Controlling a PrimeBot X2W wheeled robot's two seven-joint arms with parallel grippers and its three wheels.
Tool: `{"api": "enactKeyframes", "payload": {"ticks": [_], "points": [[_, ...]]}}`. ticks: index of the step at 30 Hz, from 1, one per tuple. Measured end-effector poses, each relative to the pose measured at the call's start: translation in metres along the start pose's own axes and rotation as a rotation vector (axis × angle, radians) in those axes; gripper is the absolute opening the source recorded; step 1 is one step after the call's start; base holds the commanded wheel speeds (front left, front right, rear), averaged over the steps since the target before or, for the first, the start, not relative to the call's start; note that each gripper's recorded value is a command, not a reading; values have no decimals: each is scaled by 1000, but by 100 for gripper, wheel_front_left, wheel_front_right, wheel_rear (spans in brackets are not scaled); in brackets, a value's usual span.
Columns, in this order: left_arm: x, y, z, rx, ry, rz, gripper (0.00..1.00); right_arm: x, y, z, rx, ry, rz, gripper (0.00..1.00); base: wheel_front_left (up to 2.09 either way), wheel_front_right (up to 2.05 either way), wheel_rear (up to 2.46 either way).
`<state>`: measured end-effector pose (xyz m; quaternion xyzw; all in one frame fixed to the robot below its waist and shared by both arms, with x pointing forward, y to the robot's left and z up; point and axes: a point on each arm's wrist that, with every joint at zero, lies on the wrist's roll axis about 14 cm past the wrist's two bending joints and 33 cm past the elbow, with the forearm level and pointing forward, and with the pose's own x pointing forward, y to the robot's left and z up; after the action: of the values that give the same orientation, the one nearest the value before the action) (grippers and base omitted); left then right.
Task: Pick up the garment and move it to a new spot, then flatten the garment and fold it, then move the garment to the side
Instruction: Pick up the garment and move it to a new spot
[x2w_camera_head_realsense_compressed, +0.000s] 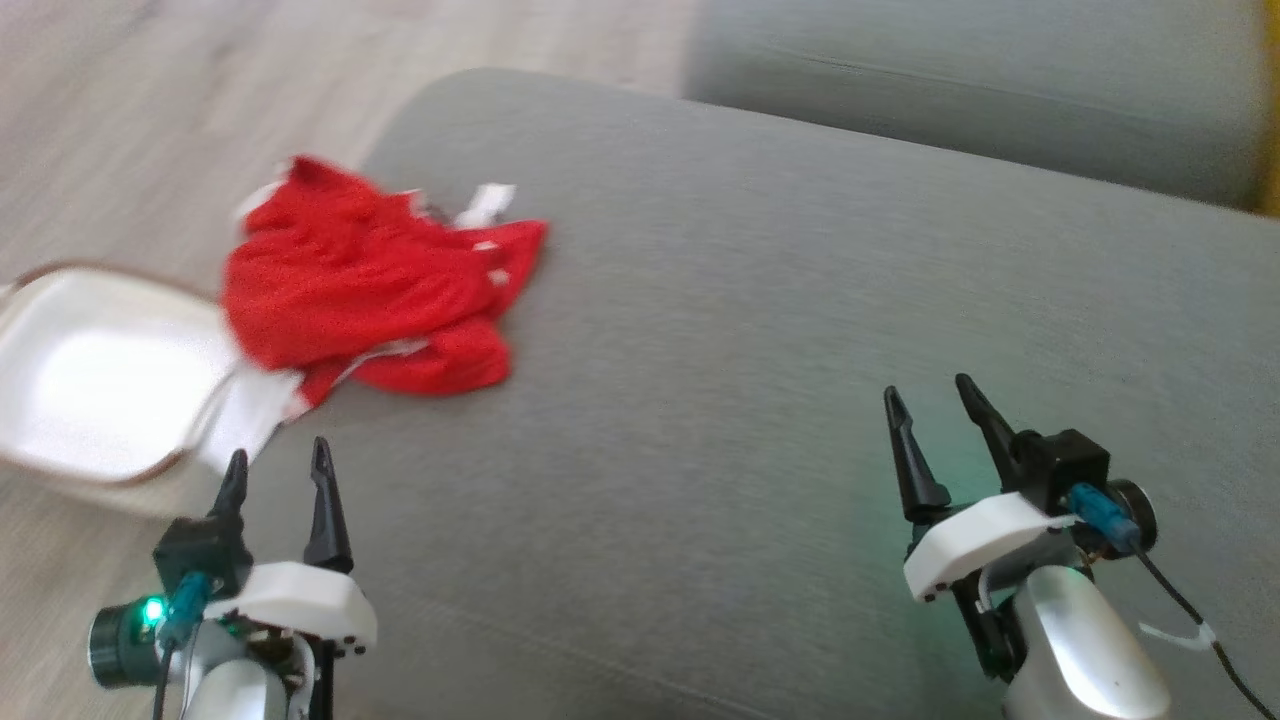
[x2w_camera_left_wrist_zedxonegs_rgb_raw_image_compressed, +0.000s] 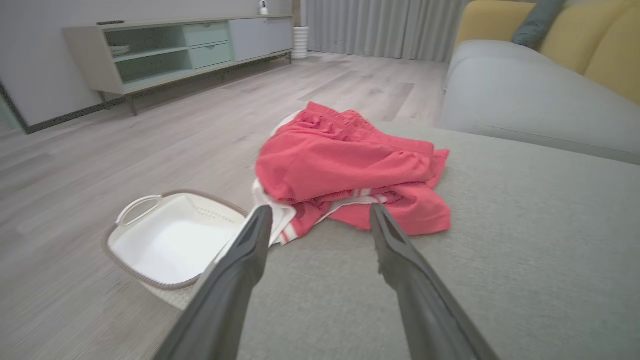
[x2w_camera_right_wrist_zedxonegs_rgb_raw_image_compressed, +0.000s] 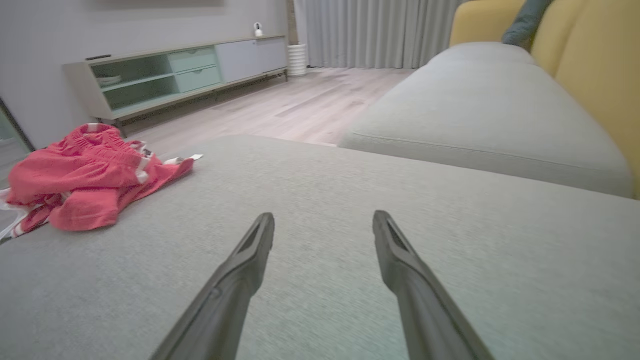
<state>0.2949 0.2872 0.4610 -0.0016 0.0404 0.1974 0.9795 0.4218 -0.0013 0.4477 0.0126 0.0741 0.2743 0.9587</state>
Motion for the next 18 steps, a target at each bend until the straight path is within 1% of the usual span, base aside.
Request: {"api": "enactKeyframes", "payload": {"ticks": [3,7,10,14,18], "points": [[-14,29,-2,-3,5,85,100,14,28,-1,-3,9,84,100,0,0,0],[-38,75,-7,-11,16,229,100,26,70,-6,-20,29,210,100,0,0,0],[-56,102,-12,-6,33,325,100,34,97,-9,-32,39,289,100,0,0,0],[-64,114,-17,-1,56,374,100,49,109,-3,-30,25,334,100,0,0,0],[-65,116,-17,8,62,382,100,53,113,-4,-29,26,349,100,0,0,0]]}}
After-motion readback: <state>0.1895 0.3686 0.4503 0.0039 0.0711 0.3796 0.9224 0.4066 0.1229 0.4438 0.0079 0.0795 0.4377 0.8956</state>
